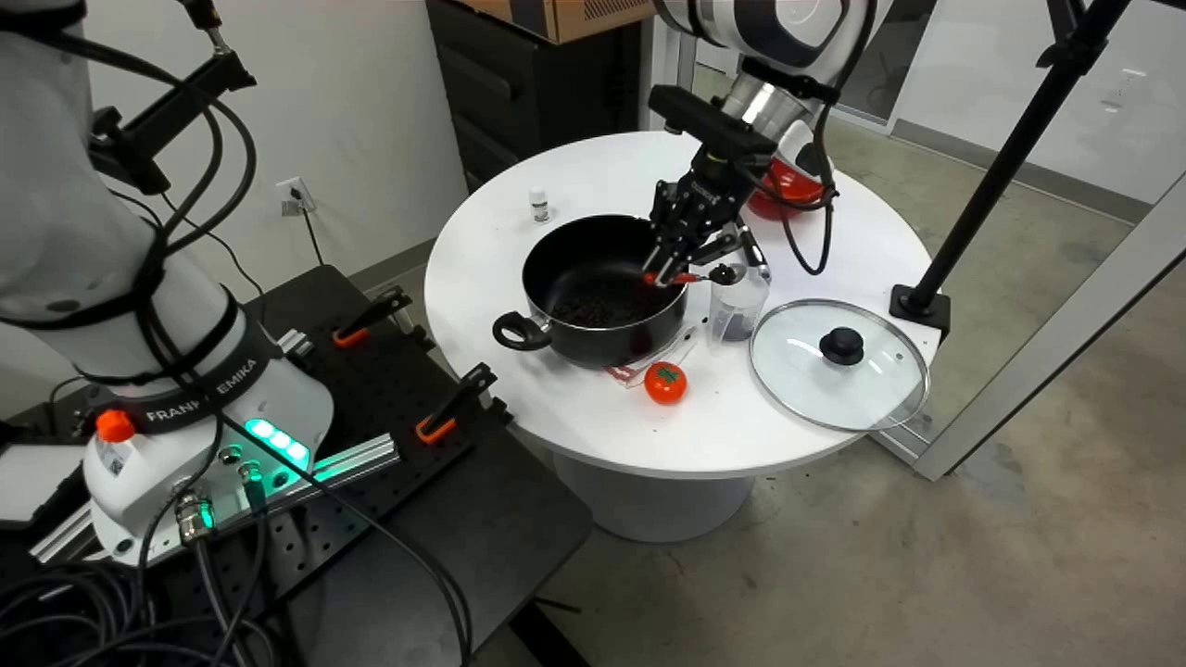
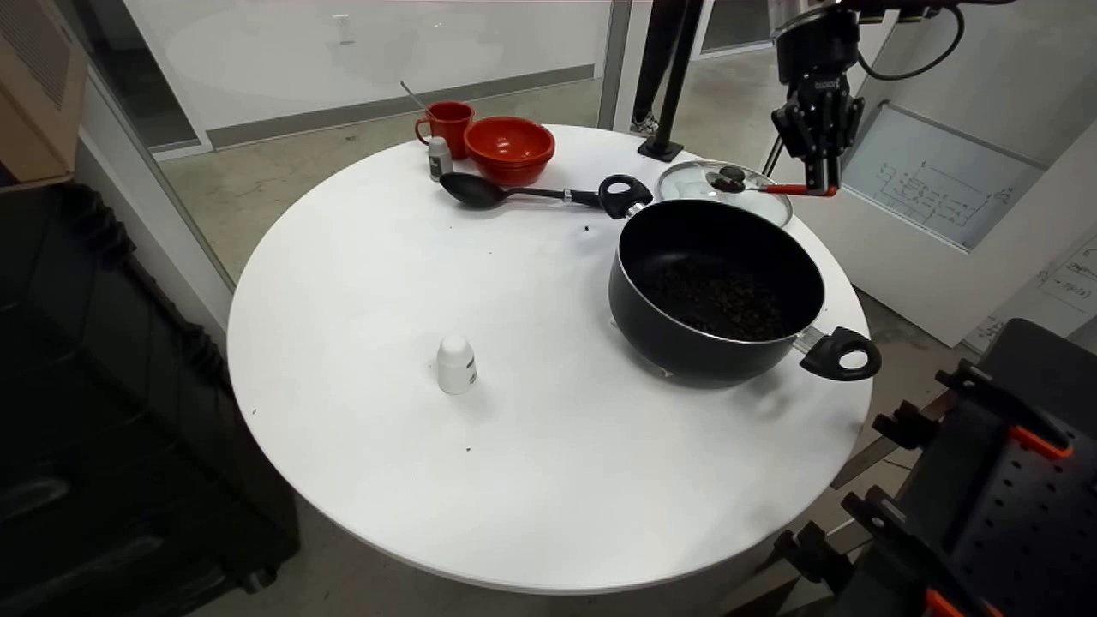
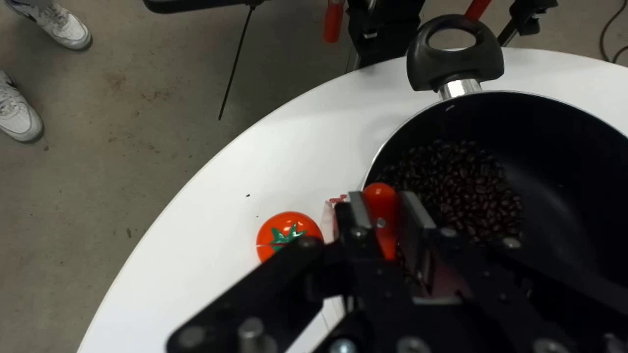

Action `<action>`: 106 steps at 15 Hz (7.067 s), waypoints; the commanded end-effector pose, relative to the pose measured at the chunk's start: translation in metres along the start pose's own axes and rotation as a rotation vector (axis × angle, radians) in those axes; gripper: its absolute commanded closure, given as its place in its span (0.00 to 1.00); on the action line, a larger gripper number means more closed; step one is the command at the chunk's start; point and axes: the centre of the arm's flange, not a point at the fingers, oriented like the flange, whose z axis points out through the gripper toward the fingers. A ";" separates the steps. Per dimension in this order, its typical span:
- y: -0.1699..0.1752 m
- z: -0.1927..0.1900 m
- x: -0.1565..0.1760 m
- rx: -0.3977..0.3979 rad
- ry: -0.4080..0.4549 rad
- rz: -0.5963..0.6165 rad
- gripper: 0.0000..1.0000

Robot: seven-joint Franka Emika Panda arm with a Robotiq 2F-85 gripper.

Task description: Pick up the spoon from the table, scoop some of the contents from the black pot and put them in the colourless cup.

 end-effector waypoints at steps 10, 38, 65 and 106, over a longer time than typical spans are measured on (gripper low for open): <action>0.006 -0.019 0.035 0.051 -0.142 0.009 0.95; 0.031 -0.037 0.058 0.181 -0.402 0.019 0.95; 0.013 -0.061 0.031 0.163 -0.255 -0.050 0.95; -0.250 0.240 -0.218 -0.476 0.461 -0.820 0.95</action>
